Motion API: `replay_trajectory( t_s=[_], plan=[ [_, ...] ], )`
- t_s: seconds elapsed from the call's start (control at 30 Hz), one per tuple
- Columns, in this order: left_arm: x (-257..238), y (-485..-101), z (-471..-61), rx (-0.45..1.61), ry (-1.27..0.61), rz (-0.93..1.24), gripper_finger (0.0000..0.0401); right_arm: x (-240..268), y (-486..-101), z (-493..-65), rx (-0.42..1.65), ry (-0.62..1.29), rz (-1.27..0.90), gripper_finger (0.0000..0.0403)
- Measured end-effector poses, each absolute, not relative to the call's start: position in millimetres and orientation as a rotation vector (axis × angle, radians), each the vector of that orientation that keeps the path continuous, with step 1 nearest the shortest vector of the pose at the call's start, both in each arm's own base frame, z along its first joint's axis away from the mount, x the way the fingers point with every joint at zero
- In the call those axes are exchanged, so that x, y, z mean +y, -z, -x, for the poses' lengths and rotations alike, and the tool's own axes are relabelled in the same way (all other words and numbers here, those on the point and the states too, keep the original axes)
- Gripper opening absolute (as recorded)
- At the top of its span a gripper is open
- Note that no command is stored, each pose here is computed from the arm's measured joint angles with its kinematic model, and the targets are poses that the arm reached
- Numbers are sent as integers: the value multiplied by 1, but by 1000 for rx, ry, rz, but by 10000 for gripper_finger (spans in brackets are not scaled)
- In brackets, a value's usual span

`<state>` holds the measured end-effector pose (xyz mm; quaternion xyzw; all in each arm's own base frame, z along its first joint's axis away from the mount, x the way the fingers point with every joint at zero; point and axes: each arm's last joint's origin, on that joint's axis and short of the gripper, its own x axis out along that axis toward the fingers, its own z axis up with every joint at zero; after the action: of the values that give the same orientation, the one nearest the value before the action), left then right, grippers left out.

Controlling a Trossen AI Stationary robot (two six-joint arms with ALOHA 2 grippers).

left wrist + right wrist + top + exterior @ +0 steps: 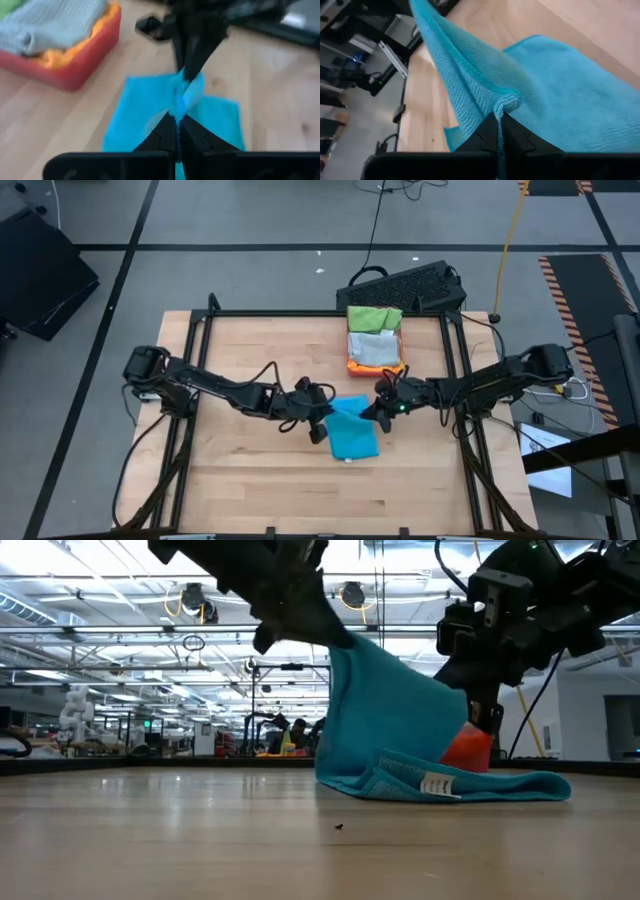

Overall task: Fold microfiber towels
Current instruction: Fold the blue microfiber cloth

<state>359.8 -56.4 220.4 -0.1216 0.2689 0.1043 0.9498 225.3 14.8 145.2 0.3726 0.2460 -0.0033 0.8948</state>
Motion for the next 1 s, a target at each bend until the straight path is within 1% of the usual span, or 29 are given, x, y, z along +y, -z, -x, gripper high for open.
replay_trajectory(
  t_s=[0.23, 0.33, 0.5, 0.57, 0.63, 0.7, 0.8, 0.9, 1.0],
  plan=[
    [-62, -201, -363, 636, -169, 241, 8, 16, -134, -226, 579, -5, -719, 3],
    [-64, -195, -364, 647, -163, 241, 11, 16, -129, -227, 597, 2, -720, 3],
    [-66, -190, -366, 664, -149, 247, 4, 16, -129, -227, 599, -2, -715, 4],
    [-66, -190, -366, 658, -148, 249, 9, 16, -129, -227, 600, -11, -711, 4],
    [-66, -190, -366, 659, -148, 247, 23, 16, -129, -227, 604, -32, -713, 10],
    [-66, -190, -366, 658, -149, 252, 39, 17, -129, -227, 602, -41, -711, 24],
    [-66, -190, -366, 657, -158, 276, 60, 18, -129, -227, 620, -80, -714, 56],
    [-66, -191, -366, 655, -162, 290, 76, 22, -127, -225, 661, -116, -706, 91],
    [-67, -191, -366, 657, -155, 358, 88, 25, -125, -223, 699, -130, -731, 121]
  ],
)
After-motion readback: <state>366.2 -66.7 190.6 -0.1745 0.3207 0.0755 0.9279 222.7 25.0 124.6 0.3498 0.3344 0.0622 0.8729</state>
